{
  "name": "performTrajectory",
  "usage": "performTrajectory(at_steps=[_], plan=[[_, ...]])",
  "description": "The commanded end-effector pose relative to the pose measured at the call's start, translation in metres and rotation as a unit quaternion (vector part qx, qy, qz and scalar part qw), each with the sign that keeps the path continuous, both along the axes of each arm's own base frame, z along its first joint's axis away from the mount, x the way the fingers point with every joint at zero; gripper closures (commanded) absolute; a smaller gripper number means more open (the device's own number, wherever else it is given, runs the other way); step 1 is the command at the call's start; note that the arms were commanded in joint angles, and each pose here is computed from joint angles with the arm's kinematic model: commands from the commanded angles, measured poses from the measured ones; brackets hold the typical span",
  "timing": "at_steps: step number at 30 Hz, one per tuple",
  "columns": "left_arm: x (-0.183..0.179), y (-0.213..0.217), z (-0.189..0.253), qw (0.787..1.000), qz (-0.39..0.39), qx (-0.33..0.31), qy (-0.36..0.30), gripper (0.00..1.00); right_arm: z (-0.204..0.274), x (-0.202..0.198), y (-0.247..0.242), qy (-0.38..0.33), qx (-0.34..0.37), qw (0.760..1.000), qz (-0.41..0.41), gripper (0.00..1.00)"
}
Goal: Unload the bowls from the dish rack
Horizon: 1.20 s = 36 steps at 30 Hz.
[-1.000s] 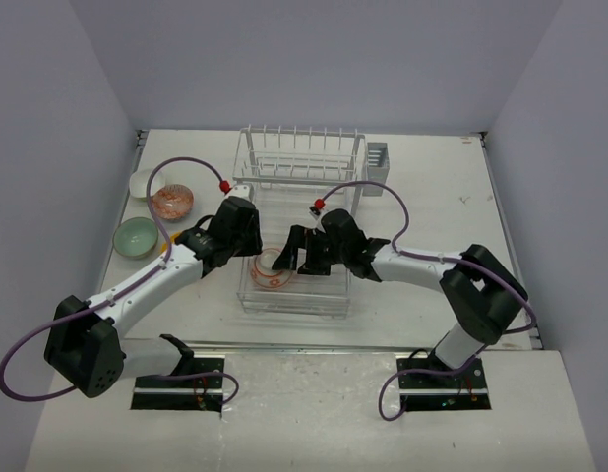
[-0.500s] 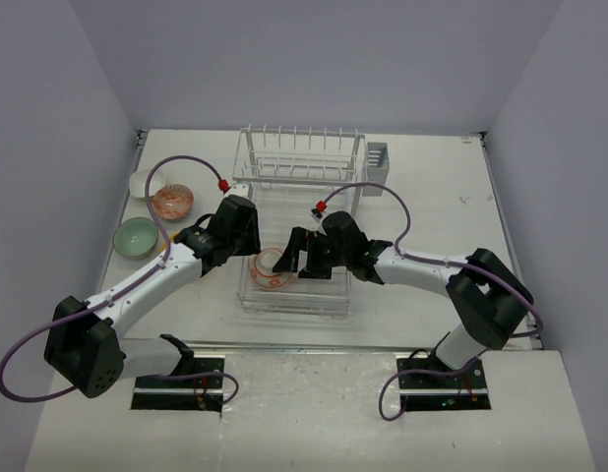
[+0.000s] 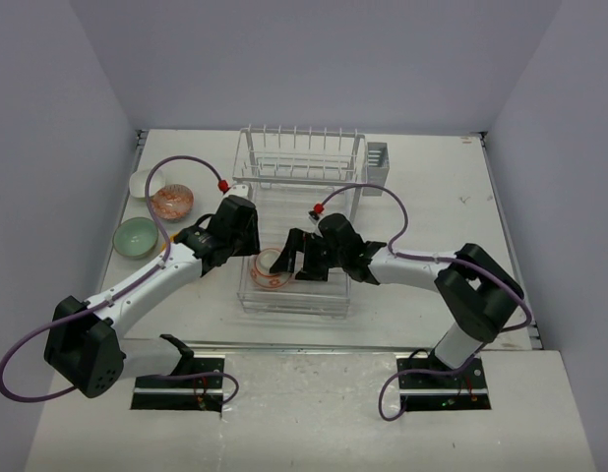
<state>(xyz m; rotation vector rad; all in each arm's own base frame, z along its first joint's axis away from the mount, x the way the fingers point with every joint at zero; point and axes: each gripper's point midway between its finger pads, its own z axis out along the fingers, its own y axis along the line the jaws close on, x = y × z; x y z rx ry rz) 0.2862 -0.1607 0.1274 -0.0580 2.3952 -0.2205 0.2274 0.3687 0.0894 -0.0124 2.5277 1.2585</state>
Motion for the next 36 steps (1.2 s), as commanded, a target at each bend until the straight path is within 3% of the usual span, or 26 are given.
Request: performTrajectory(at_steps=[1,21,36], plan=[[0.004,-0.003,0.011,1.000,-0.005,-0.003,-0.014,0.61,-0.003,0.005,0.006,0.007,0.004,1.000,-0.010,0.01],[0.006,-0.007,0.001,1.000,-0.017,0.000,-0.004,0.61,0.017,0.015,0.019,-0.039,0.026,0.999,0.015,0.01],[0.003,-0.007,-0.004,1.000,-0.018,0.002,0.001,0.61,0.046,0.005,0.028,-0.082,0.098,0.990,0.057,0.03]])
